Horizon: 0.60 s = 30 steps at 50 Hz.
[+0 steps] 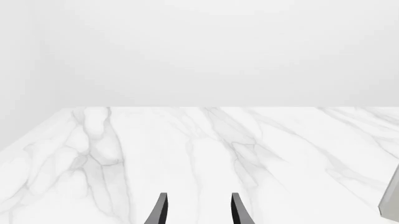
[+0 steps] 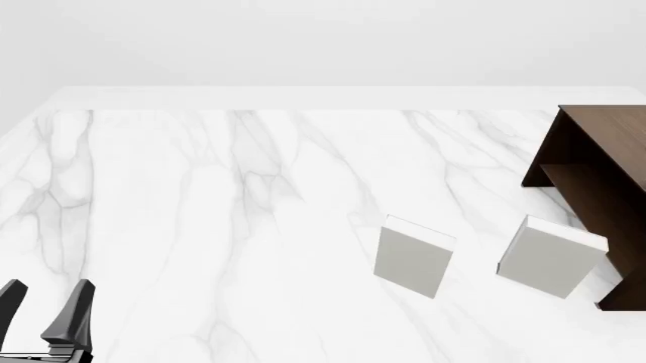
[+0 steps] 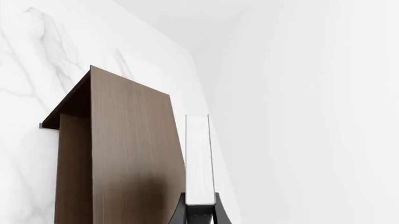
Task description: Pick up the book on the left and place it on top of the shelf.
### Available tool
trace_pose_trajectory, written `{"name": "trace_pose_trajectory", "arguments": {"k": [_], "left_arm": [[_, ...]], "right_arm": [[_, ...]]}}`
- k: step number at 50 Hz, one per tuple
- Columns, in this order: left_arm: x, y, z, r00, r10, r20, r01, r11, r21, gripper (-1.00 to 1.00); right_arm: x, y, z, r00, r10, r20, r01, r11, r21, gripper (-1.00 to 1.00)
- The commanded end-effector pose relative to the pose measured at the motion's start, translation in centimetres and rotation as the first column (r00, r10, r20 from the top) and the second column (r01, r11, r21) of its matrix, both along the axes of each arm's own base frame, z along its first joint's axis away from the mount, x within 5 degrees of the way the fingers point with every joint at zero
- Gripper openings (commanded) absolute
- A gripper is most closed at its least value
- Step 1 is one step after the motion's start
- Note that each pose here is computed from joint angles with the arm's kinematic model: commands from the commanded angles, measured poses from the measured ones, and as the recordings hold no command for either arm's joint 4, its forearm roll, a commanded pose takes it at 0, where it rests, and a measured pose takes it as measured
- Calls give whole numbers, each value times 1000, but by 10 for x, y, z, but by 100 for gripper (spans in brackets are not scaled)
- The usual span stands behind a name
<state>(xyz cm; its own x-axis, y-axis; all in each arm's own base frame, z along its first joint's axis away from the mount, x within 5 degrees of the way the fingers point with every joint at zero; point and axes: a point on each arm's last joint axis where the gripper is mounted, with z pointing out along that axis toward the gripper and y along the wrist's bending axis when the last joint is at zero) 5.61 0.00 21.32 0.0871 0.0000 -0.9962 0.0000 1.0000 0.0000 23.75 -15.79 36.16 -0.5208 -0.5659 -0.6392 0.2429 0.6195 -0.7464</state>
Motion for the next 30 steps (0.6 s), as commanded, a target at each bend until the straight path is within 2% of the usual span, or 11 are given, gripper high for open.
{"name": "trace_pose_trajectory", "arguments": {"k": [1,17,24,28,29,30], "left_arm": [[0,0,0,1000,0,0,0,1000,0,100],[0,0,0,1000,0,0,0,1000,0,100],[0,0,0,1000,0,0,0,1000,0,100],[0,0,0,1000,0,0,0,1000,0,100],[0,0,0,1000,0,0,0,1000,0,100],[0,0,0,1000,0,0,0,1000,0,100]], "right_arm": [[4,-6,-1,1000,-4,6,4,1000,-25,-100],[17,-11,-20,1000,7,-28,-7,1000,-10,-100],[22,-8,-34,998,22,-54,-22,1000,9,-100],[23,-11,-32,998,16,-58,-14,999,29,-100],[25,-11,-34,998,15,-64,-13,999,46,100],[25,-12,-35,998,13,-63,-11,999,43,100]]}}
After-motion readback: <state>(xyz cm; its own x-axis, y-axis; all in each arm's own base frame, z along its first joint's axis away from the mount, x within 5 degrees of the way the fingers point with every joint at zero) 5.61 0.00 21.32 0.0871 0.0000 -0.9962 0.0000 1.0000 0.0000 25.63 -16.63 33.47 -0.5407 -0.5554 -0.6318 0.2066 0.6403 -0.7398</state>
